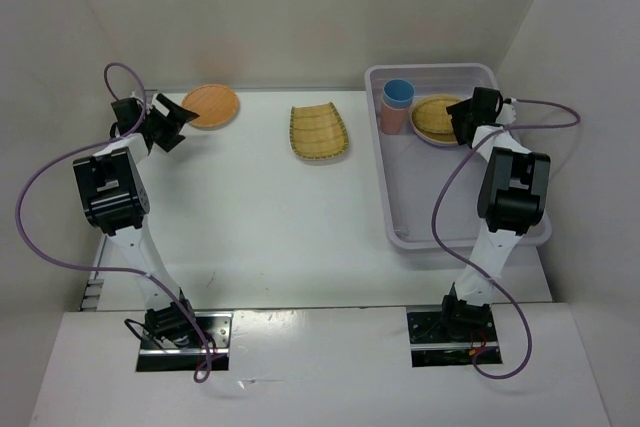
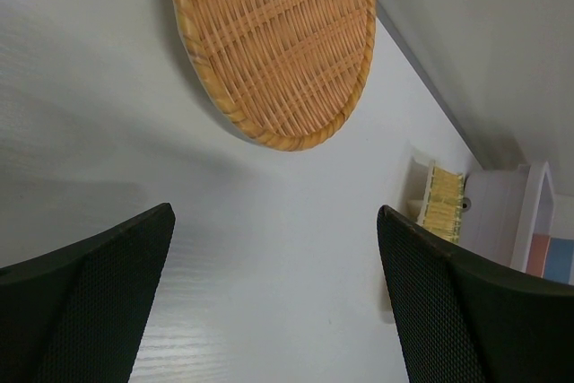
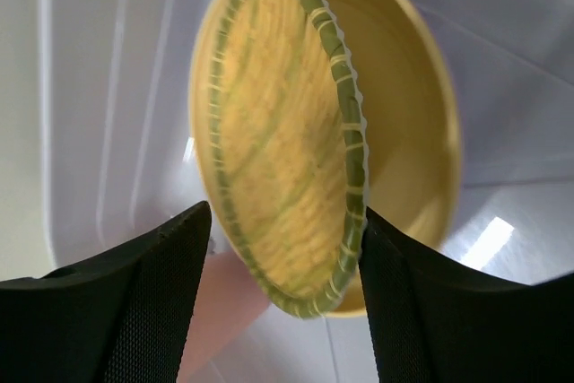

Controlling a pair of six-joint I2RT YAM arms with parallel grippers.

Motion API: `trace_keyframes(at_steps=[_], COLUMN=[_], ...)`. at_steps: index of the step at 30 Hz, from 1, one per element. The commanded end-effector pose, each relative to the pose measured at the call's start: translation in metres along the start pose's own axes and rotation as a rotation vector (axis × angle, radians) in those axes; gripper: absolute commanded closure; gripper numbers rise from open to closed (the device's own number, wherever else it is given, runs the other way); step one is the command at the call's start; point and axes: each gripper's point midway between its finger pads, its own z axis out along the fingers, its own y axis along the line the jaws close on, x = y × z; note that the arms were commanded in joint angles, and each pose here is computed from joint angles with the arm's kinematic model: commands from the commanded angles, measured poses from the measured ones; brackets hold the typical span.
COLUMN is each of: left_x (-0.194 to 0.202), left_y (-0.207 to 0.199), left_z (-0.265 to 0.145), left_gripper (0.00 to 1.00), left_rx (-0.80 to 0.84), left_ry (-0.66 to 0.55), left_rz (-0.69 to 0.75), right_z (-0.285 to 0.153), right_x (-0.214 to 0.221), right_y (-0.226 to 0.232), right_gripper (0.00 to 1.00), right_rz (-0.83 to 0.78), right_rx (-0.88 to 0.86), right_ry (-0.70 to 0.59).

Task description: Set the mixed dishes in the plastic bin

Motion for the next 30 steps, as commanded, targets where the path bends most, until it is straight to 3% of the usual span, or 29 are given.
trace_keyframes(at_steps=[1, 5, 10, 20, 30], left_x=[-0.014, -0.019, -0.024, -0.021, 0.007], left_y=[-0.009, -0.008, -0.011, 0.006, 0.010], left_z=[0.002, 0.006, 0.007, 0.027, 0.063], left_gripper=[0.00, 0.00, 0.00, 0.00, 0.04], left_rx=[0.022, 0.017, 0.023, -0.011, -0.089], left_ry=[-0.026, -0.034, -0.042, -0.058, -0.185], left_rz=[0.054, 0.065, 0.071, 0.015, -0.120], right_z=[-0.022, -0.045, -0.085, -0.193, -0.224], right_x=[-0.014, -0.011, -0.024, -0.049, -0.042], right_y=[0.023, 0.008, 0.006, 0.048, 0.067], right_gripper=[0.30, 0.27, 0.25, 0.25, 0.25], right_rz=[-0.021, -0.059, -0.076, -0.071, -0.111], right_rx=[-0.020, 0.054, 0.050, -0.183, -0.280], right_ry=[-0.018, 0.015, -0.042, -0.131, -0.141])
